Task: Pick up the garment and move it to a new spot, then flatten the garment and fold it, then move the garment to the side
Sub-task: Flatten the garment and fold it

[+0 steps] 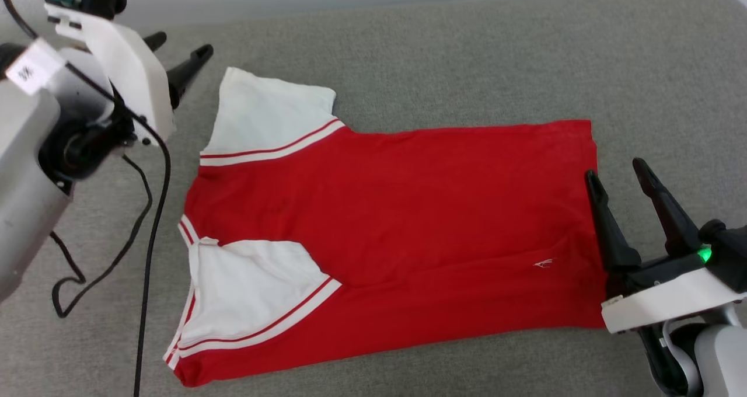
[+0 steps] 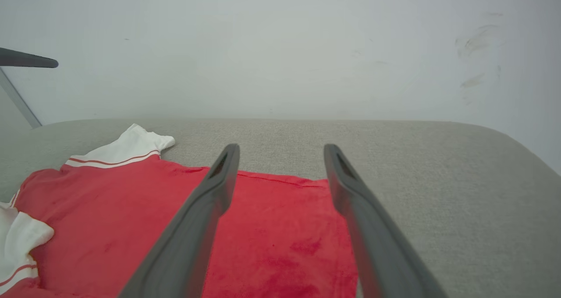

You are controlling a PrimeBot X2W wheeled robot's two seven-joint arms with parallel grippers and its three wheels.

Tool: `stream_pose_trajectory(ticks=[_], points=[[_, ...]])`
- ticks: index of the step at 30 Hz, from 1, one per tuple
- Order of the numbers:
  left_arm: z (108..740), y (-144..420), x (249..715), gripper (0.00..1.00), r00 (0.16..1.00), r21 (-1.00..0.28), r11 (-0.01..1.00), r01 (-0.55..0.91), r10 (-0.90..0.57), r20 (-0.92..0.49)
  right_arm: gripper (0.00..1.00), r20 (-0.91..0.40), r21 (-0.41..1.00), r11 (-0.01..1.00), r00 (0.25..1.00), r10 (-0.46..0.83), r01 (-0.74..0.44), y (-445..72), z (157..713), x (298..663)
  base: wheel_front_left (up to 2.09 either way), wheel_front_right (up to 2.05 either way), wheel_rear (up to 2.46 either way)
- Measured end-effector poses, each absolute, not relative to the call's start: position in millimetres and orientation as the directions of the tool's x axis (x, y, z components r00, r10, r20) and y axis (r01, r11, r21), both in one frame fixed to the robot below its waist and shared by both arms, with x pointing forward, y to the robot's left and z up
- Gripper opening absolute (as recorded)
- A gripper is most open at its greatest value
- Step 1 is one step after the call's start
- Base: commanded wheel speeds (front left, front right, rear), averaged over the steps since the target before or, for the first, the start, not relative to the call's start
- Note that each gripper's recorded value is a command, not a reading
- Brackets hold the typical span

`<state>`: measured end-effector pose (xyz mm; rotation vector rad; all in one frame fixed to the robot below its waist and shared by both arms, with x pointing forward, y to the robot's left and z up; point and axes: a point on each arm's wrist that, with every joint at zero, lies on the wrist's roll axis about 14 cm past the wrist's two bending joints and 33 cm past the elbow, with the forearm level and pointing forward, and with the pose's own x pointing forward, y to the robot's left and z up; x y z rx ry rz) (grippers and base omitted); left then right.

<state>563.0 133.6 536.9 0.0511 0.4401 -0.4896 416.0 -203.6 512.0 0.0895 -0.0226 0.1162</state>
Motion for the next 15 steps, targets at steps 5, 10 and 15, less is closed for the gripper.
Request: stream_pose_trajectory(ticks=[5,10,15], points=[[500.8,126.1,589.8,1.0,0.698,-0.06,0.876,0.479,-0.422,-0.578,1.0,0.008,0.102,0.988,0.994,0.113,-0.113,-198.9,497.3,428.4,0.0,0.0,0.0],[454.1,127.6,616.8,1.0,0.565,-0.062,0.878,0.475,-0.359,-0.743,1.0,-0.036,0.063,0.993,0.994,0.106,-0.104,-203.7,475.3,443.5,0.0,0.0,0.0],[417.5,124.5,627.6,1.0,0.477,-0.057,0.867,0.494,-0.325,-0.817,1.0,-0.09,0.047,0.995,0.991,0.096,-0.092,-208.6,451.8,450.8,0.0,0.0,0.0]])
